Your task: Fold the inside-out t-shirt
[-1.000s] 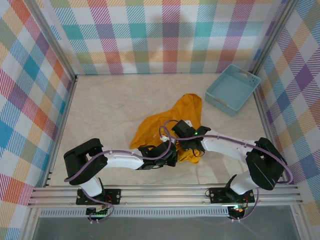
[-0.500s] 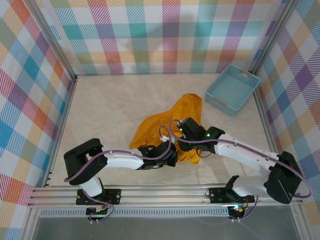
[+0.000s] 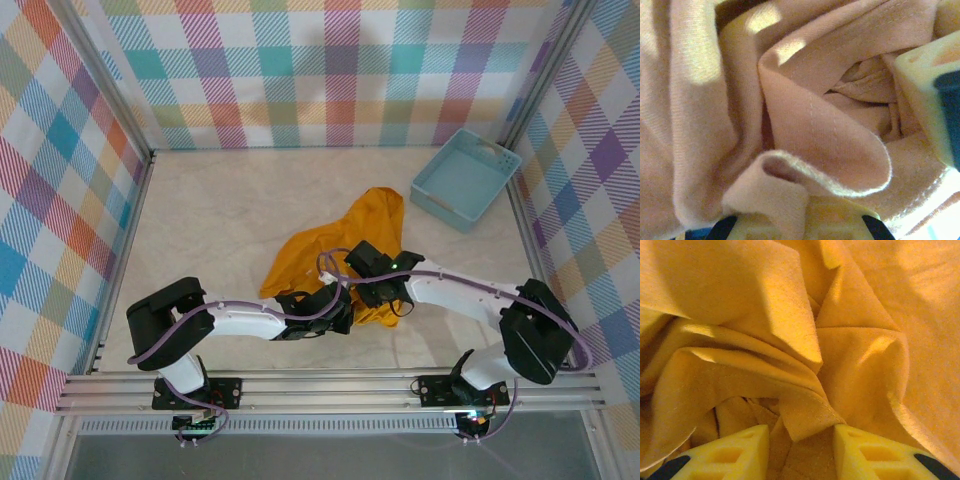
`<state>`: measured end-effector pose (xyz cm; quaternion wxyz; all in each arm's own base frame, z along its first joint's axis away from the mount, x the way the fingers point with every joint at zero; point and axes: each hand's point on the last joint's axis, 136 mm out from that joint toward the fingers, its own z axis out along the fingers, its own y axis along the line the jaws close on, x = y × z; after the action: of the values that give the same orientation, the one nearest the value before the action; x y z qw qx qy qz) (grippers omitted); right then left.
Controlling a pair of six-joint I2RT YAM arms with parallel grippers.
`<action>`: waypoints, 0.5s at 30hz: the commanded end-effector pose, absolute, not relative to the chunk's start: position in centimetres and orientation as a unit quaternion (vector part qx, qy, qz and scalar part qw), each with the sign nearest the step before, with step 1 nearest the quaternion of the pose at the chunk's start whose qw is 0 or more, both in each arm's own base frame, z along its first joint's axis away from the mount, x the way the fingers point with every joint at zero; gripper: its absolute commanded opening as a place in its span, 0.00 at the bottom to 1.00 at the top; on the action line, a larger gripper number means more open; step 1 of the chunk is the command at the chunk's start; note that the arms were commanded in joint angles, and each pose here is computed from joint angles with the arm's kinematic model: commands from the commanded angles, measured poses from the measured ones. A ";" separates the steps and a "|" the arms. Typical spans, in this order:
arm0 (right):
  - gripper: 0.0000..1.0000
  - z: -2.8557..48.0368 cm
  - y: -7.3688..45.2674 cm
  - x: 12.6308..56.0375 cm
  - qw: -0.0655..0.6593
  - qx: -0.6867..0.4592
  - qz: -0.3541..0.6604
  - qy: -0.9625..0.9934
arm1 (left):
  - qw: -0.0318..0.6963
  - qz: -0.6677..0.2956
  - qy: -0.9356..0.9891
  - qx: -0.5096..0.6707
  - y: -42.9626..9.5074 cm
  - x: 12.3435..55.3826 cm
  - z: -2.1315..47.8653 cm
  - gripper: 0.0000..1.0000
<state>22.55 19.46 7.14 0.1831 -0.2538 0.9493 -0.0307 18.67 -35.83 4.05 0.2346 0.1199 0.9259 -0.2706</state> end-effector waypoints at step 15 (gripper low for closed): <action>0.03 11.6 20.2 24.1 0.235 -0.219 -0.008 0.947 | 0.246 -0.279 0.920 0.123 -35.8 18.4 4.9 0.00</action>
<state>24.26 19.68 9.23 0.2230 -0.2329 0.9457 -0.0414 18.64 -35.77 4.05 0.2346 0.1199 0.9259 -0.2706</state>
